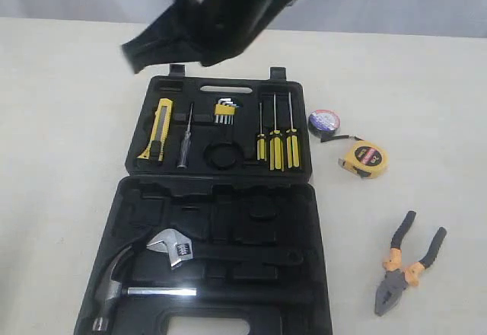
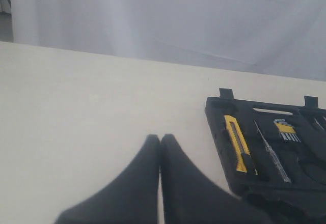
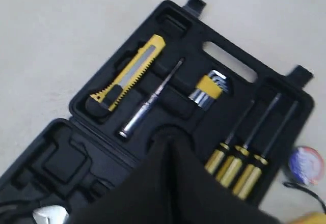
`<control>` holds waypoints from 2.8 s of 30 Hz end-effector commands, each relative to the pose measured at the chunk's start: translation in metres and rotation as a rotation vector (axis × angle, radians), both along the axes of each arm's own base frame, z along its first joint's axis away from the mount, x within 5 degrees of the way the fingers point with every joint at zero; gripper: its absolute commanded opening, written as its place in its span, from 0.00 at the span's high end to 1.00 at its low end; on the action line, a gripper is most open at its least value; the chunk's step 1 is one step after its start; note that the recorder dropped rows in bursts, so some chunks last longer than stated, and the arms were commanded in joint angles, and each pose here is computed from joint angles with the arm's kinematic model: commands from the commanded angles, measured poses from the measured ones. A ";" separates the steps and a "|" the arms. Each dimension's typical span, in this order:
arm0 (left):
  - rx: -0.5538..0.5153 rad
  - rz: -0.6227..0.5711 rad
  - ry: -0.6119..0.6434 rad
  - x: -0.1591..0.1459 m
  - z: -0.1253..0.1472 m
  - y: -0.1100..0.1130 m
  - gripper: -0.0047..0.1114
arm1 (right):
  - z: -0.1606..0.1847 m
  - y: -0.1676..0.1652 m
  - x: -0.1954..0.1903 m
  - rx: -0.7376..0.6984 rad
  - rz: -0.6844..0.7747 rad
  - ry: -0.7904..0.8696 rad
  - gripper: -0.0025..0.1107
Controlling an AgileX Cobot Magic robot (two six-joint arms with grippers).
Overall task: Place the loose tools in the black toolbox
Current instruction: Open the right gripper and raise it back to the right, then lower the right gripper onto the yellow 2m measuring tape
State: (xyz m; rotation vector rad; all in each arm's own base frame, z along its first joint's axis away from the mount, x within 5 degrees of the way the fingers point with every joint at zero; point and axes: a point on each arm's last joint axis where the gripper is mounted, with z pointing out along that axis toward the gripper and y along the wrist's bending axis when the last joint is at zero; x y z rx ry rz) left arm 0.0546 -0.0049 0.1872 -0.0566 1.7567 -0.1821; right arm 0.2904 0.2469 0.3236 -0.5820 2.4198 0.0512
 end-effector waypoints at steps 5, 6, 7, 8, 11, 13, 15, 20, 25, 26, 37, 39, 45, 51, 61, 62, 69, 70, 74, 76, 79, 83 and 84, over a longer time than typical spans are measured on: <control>0.004 -0.005 -0.001 0.000 0.001 0.000 0.96 | 0.017 -0.127 -0.050 0.024 -0.285 0.017 0.98; 0.004 -0.005 -0.001 0.000 0.001 0.000 0.96 | 0.013 -0.140 -0.055 0.032 -0.325 0.019 0.98; 0.004 -0.005 -0.001 0.000 0.001 0.000 0.96 | 0.009 -0.151 -0.058 0.039 -0.357 0.017 0.98; 0.004 -0.005 -0.001 0.000 0.001 0.000 0.96 | 0.003 -0.161 -0.062 0.045 -0.389 0.019 0.98; 0.004 -0.005 -0.001 0.000 0.001 0.000 0.96 | -0.015 -0.181 -0.070 0.059 -0.450 0.021 0.98; 0.004 -0.005 -0.001 0.000 0.001 0.000 0.96 | -0.025 -0.186 -0.070 0.067 -0.464 0.019 0.98; 0.004 -0.005 -0.001 0.000 0.001 0.000 0.96 | -0.034 -0.187 -0.069 0.071 -0.464 0.024 0.98; 0.004 -0.005 -0.001 0.000 0.001 0.000 0.96 | -0.057 -0.181 -0.056 0.063 -0.503 0.106 0.98; 0.004 -0.005 -0.001 0.000 0.001 0.000 0.96 | -0.075 -0.169 -0.030 0.048 -0.526 0.212 0.98; 0.004 -0.005 -0.001 0.000 0.001 0.000 0.96 | -0.076 -0.167 -0.024 0.048 -0.536 0.225 0.98; 0.004 -0.005 -0.001 0.000 0.001 0.000 0.96 | -0.114 -0.183 0.036 0.129 -0.709 0.423 0.94; 0.004 -0.005 -0.001 0.000 0.001 0.000 0.96 | -0.121 -0.184 0.038 0.101 -0.704 0.428 0.84; 0.004 -0.005 -0.001 0.000 0.001 0.000 0.96 | -0.125 -0.183 0.042 0.128 -0.742 0.419 0.38; 0.004 -0.005 -0.001 0.000 0.001 0.000 0.96 | -0.124 -0.187 0.044 0.135 -0.809 0.377 0.31; 0.004 -0.005 -0.001 0.000 0.001 0.000 0.96 | -0.151 -0.189 0.056 0.101 -0.854 0.360 0.31; 0.004 -0.005 -0.001 0.000 0.001 0.000 0.96 | -0.155 -0.188 0.058 0.105 -0.856 0.361 0.31; 0.004 -0.005 -0.001 0.000 0.001 0.000 0.96 | -0.177 -0.198 0.064 0.114 -0.910 0.399 0.31; 0.004 -0.005 -0.001 0.000 0.001 0.000 0.96 | -0.179 -0.199 0.063 0.105 -0.915 0.408 0.31; 0.004 -0.005 -0.001 0.000 0.001 0.000 0.96 | -0.186 -0.202 0.063 0.088 -0.895 0.436 0.31; 0.004 -0.005 -0.001 0.000 0.001 0.000 0.96 | -0.189 -0.200 0.064 0.098 -0.882 0.449 0.31; 0.004 -0.005 -0.001 0.000 0.001 0.000 0.96 | -0.195 -0.199 0.065 0.103 -0.877 0.460 0.31; 0.004 -0.005 -0.001 0.000 0.001 0.000 0.96 | -0.205 -0.198 0.065 0.093 -0.880 0.479 0.31; 0.004 -0.005 -0.001 0.000 0.001 0.000 0.96 | -0.207 -0.198 0.065 0.091 -0.882 0.484 0.31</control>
